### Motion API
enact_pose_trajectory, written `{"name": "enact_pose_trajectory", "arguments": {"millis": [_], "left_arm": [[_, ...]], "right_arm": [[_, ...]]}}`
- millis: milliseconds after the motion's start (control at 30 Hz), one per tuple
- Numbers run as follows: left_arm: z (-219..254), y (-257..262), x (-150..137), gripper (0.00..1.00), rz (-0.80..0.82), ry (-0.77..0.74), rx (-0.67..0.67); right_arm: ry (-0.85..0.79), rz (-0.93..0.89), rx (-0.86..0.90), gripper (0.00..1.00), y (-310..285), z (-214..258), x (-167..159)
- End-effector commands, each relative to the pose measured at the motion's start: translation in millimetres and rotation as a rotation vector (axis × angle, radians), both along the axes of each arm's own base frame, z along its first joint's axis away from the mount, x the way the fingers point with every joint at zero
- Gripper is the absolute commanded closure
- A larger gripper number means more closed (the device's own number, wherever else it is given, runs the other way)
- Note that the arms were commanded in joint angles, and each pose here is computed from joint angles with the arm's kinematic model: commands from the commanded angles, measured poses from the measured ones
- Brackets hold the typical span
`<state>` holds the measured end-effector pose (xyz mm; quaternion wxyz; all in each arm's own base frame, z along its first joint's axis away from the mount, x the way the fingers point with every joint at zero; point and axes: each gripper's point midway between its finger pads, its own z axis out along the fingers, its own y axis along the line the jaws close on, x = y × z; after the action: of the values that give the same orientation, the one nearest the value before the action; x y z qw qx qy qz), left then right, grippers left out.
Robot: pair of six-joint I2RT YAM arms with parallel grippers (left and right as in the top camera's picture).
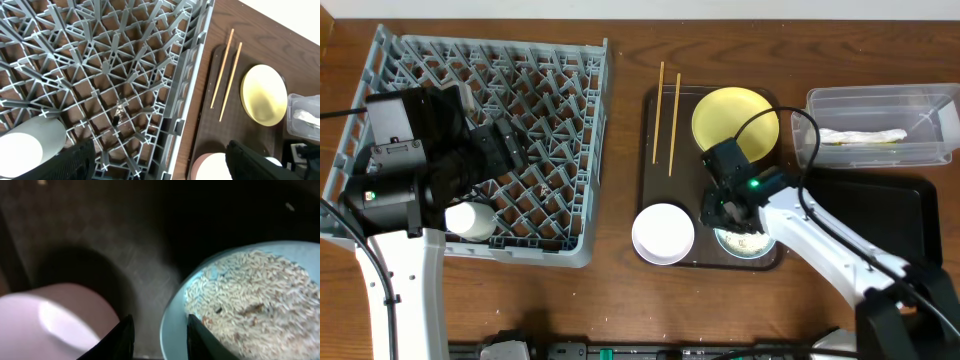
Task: Sort waste into correct bins and load items into the dishwasher
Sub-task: 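Grasp the light-blue bowl of rice with the right gripper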
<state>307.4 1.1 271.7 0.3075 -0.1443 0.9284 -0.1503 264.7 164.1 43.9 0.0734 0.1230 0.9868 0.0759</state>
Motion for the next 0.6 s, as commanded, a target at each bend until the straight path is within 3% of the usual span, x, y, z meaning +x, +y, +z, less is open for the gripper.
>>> {"name": "enact_pose_trajectory", "arguments": {"millis": [0, 67, 200, 233, 567], "left_arm": [[0.7, 0.9, 0.0, 0.15, -0.015, -0.002, 0.025], [-1.0, 0.6, -2.0, 0.15, -0.015, 0.009, 0.023], [-3.2, 0.1, -4.9, 0.15, -0.015, 0.024, 0.021], [-3.1, 0.2, -4.8, 0.15, -0.015, 0.023, 0.021], [-3.8, 0.1, -5.7, 0.15, -0.015, 0.028, 0.020]], "right_arm": [[0.063, -0.096, -0.038, 0.65, -9.4, -21.2, -2.9], [0.092, -0.113, -0.025, 0.65, -11.8, -26.3, -3.2], [0.108, -0.163, 0.014, 0.96, -20.2, -26.5, 3.8], [0.107, -0.171, 0.021, 0.99, -21.5, -26.3, 5.6], [0.080, -0.023, 0.168, 0.99, -9.2, 8.5, 18.5]]}}
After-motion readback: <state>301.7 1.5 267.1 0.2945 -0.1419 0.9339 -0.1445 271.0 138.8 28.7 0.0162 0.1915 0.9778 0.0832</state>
